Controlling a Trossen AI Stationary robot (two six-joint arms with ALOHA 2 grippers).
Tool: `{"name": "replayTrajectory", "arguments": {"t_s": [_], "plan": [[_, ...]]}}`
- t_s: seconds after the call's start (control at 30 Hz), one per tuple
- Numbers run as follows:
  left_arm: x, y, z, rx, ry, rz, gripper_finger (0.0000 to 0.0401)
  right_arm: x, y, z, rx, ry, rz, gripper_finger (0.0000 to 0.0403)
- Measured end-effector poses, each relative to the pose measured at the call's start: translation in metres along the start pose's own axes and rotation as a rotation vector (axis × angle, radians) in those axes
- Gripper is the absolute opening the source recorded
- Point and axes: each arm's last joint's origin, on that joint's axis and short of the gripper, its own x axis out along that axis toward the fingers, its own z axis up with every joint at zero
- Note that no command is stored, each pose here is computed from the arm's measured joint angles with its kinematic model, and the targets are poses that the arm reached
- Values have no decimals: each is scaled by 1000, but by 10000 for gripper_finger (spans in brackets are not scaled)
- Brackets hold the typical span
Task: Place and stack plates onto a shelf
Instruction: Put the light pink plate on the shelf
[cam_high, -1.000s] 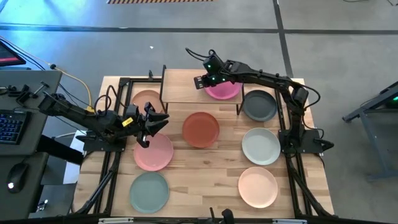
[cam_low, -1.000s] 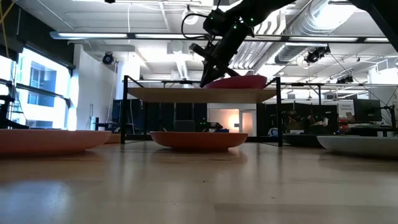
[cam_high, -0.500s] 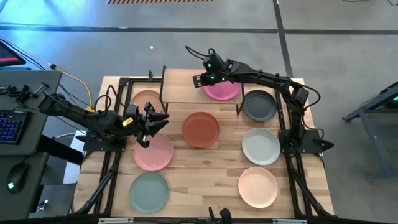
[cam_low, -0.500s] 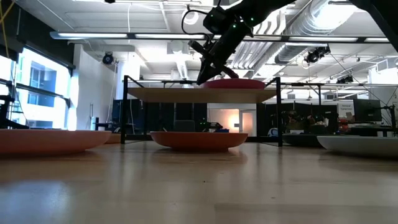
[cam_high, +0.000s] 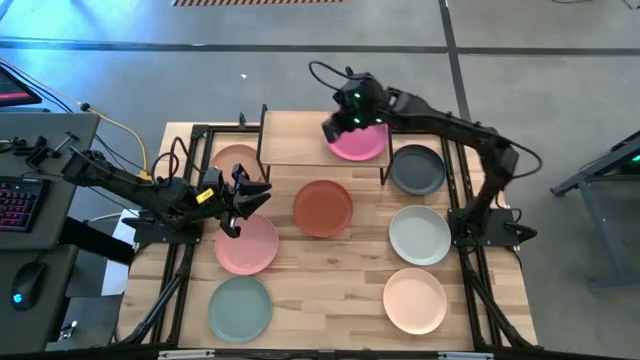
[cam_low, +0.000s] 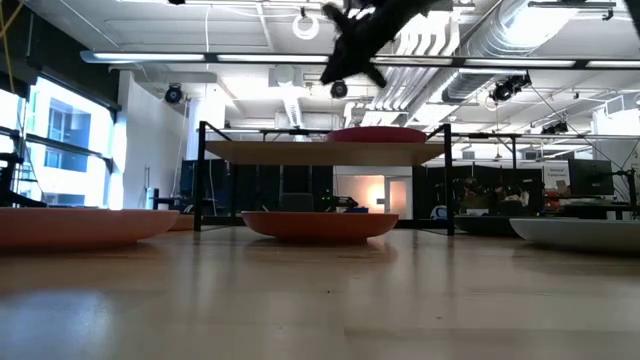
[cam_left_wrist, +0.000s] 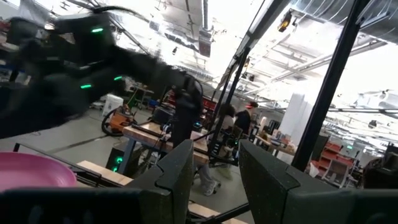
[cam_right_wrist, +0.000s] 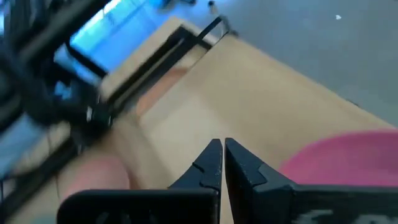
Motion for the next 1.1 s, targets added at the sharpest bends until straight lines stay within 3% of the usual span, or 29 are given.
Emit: {"name": "replayTrajectory", "arguments": {"t_s": [0.13,0.3,0.53,0.77,0.9,1.1], "plan": [[0,0,0,1,0,0,117,-43,19,-12,-106,49,-51,0],[0,0,0,1,-1,3,117,-92,35,-42,-151,8,-42,0],[0,0,0,1,0,4,117,-141,43,-116,-45,-189,124,0],[2,3,-1,-17,19,-31,117,-148,50,-162,-37,-387,404,0],[5,10,-4,-59,78,-80,117,-141,56,-170,-104,-440,454,0],[6,17,-10,-20,144,-42,117,-132,62,-170,-231,-456,448,0]]}}
